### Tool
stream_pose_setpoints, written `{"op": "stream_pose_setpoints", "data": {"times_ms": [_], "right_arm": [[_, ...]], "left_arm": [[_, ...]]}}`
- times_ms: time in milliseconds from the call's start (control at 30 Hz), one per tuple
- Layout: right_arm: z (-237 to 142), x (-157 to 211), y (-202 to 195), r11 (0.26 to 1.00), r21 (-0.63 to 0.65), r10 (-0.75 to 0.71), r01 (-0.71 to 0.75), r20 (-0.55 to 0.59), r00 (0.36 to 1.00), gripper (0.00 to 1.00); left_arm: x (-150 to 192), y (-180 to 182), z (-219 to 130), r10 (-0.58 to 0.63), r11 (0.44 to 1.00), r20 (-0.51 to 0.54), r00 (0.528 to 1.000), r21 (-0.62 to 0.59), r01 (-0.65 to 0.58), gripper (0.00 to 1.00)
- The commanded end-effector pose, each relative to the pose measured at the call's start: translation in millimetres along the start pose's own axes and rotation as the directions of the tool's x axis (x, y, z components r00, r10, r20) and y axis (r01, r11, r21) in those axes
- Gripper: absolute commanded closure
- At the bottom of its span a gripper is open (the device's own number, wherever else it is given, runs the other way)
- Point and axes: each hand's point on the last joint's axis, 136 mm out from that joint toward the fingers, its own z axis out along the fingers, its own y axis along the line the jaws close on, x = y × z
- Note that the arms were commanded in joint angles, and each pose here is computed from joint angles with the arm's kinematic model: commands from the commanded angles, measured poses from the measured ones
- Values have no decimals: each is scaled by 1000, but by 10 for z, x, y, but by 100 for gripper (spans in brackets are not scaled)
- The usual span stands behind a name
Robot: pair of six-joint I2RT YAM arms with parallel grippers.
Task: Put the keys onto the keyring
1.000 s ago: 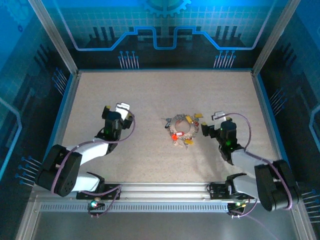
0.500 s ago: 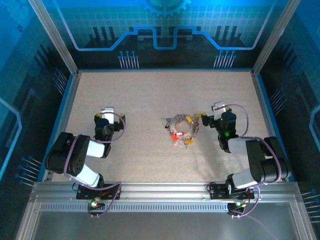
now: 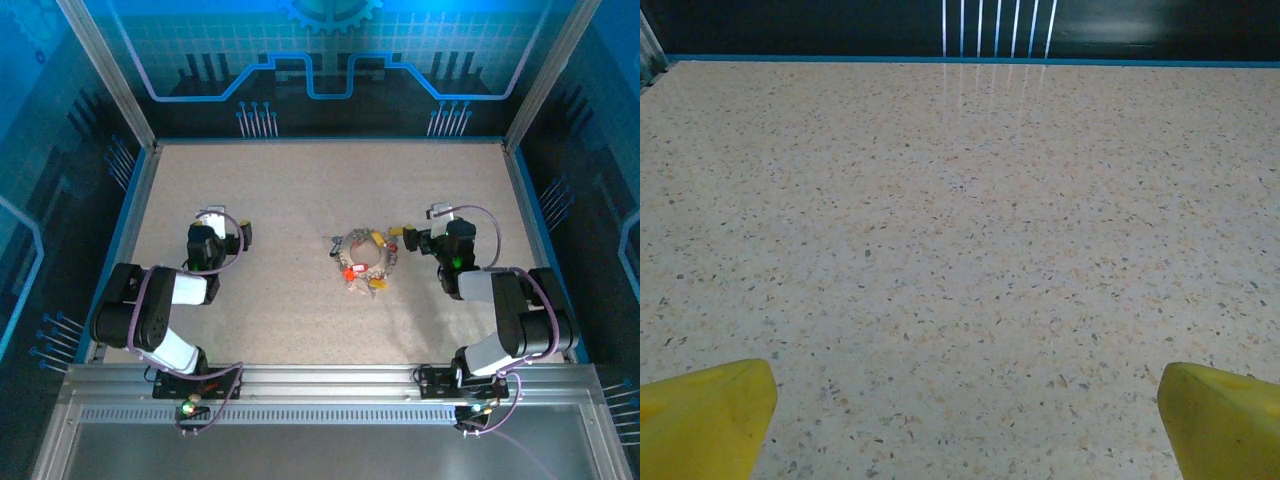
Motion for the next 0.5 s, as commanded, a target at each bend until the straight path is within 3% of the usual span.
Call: {"op": "stream_pose_setpoints", "data": {"times_ms": [0, 467], "right_arm": [[14, -70, -21, 1000, -6, 14, -14, 16, 1000, 0], [15, -72, -21, 1000, -7, 15, -15, 15, 1000, 0]], "left_arm": [[-63, -5, 12, -17, 1000, 11, 1000, 14, 17, 1], [-69, -10, 13, -18, 1000, 12, 1000, 15, 18, 1]]}}
